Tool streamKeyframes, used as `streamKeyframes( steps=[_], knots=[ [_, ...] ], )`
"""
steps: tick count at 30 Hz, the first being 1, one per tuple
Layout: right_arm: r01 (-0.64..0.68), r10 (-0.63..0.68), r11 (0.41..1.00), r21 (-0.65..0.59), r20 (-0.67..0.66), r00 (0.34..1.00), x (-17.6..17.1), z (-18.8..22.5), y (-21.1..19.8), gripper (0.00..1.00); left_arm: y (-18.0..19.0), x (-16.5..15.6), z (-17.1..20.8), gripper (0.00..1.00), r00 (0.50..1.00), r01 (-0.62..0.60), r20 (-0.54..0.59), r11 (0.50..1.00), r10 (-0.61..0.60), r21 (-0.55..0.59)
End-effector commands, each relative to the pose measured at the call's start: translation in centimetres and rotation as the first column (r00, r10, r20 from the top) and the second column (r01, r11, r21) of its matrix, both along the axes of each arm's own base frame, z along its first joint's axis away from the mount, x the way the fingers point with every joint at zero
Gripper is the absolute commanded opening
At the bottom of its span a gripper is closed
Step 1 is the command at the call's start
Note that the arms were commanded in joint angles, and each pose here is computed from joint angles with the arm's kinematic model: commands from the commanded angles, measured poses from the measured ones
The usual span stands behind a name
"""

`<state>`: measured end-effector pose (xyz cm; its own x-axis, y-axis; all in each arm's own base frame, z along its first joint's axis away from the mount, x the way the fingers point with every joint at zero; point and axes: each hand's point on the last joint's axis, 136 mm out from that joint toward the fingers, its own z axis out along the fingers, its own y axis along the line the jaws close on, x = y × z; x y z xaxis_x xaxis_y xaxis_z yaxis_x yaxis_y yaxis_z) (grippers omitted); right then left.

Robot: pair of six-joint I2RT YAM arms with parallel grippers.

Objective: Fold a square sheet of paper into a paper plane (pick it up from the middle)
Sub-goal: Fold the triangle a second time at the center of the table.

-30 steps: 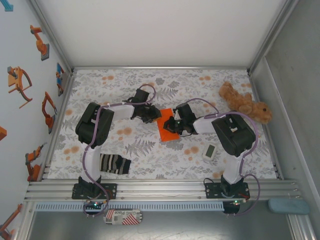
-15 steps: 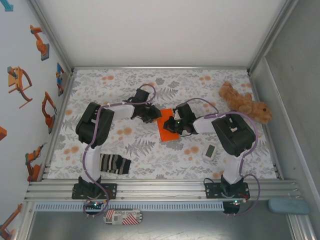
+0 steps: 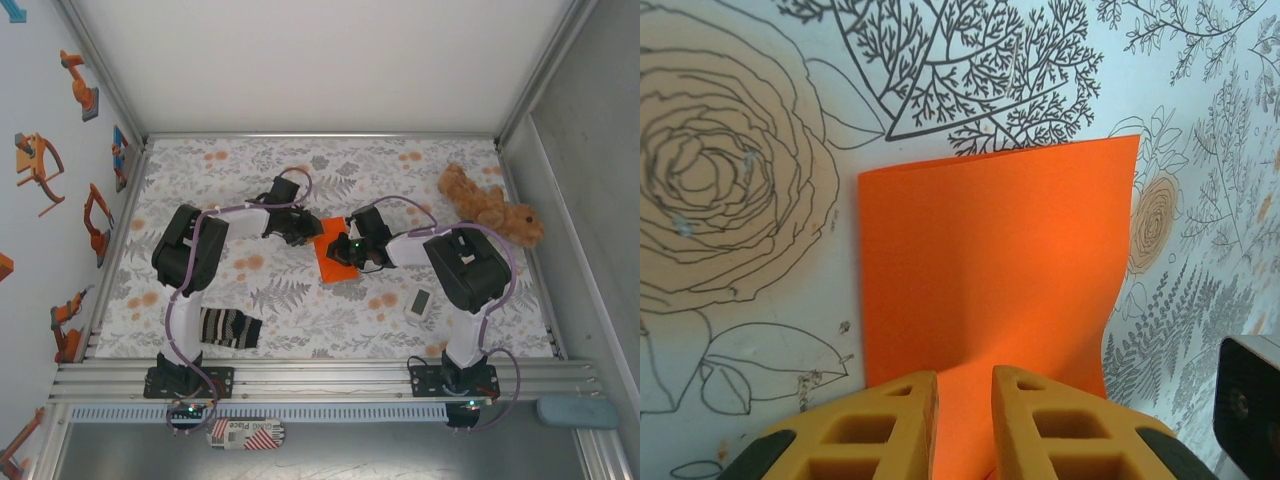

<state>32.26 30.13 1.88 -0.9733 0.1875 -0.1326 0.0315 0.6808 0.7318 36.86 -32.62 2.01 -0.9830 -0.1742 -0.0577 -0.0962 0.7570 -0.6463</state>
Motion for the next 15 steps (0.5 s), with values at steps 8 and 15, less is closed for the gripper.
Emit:
streamKeyframes(
  steps=[8, 15],
  knots=[
    [0.032, -0.036, 0.998, -0.063, -0.067, 0.997, -0.4, -2.0, -0.6, 0.31, 3.7, 4.1, 5.3, 0.27, 0.981, -0.164, 0.099, 0.986, 0.165, -0.010],
    [0.032, -0.035, 0.998, -0.053, -0.057, 0.998, -0.2, -1.6, -0.4, 0.30, 7.1, 3.7, 7.2, 0.29, 0.966, -0.220, 0.135, 0.976, 0.219, -0.012]
  ],
)
